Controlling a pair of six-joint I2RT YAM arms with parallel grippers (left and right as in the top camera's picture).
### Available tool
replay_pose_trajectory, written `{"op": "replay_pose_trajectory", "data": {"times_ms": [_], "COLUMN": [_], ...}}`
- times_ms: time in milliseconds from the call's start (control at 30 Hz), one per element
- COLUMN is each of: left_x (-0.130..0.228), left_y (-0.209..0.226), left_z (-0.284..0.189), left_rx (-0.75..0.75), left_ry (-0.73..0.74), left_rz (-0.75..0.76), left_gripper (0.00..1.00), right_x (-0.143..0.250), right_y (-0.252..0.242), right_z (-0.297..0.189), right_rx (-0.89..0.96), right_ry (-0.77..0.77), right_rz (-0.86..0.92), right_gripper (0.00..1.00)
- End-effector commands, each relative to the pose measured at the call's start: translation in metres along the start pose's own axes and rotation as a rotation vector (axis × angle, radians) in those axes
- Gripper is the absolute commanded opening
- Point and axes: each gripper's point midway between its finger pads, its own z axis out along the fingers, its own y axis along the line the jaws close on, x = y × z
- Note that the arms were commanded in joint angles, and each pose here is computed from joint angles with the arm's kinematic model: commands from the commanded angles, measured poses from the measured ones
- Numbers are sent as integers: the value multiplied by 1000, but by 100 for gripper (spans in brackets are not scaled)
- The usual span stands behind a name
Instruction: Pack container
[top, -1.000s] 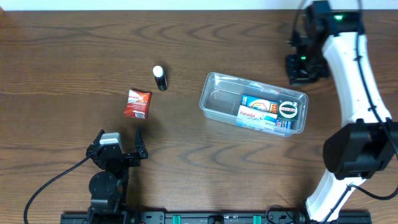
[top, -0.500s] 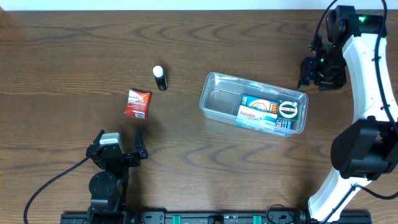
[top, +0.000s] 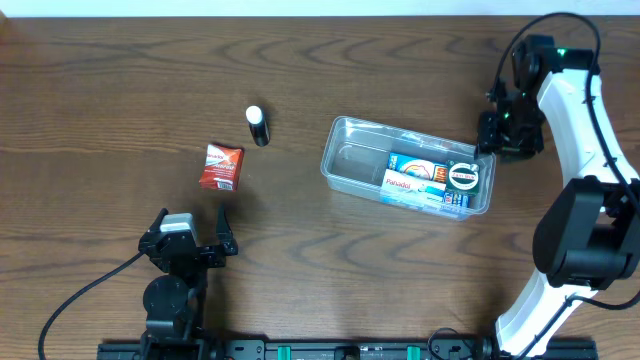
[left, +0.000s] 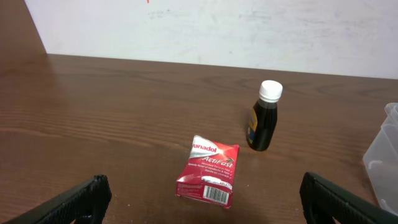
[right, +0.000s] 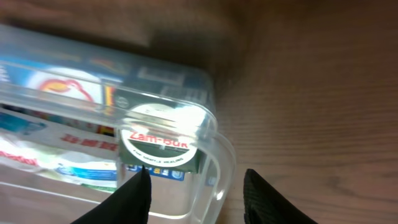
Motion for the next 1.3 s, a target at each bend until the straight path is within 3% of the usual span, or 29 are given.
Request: {"op": "replay_pose_trajectory", "data": {"times_ms": [0, 100, 300, 633, 867, 1267], "left_x": [8, 8, 8, 8, 8, 8], "left_y": [0, 0, 0, 0, 0, 0], "left_z": [0, 0, 0, 0, 0, 0], "left_rx": [6, 6, 6, 6, 6, 6], "left_ry": [27, 27, 27, 27, 27, 27], "left_rz": [20, 20, 20, 20, 20, 20], "left_gripper": [98, 98, 98, 98, 98, 98], "right_x": [11, 20, 23, -4, -31, -65], "right_y": [-4, -5, -6, -6, -6, -5], "right_z": [15, 26, 33, 33, 30, 23], "right_rx": [-8, -7, -7, -9, -7, 5], "right_ry": [39, 73, 84, -24, -136, -279], "right_rz": [22, 25, 25, -12, -65, -148], "right_gripper": [41, 26, 15, 13, 1, 1]}}
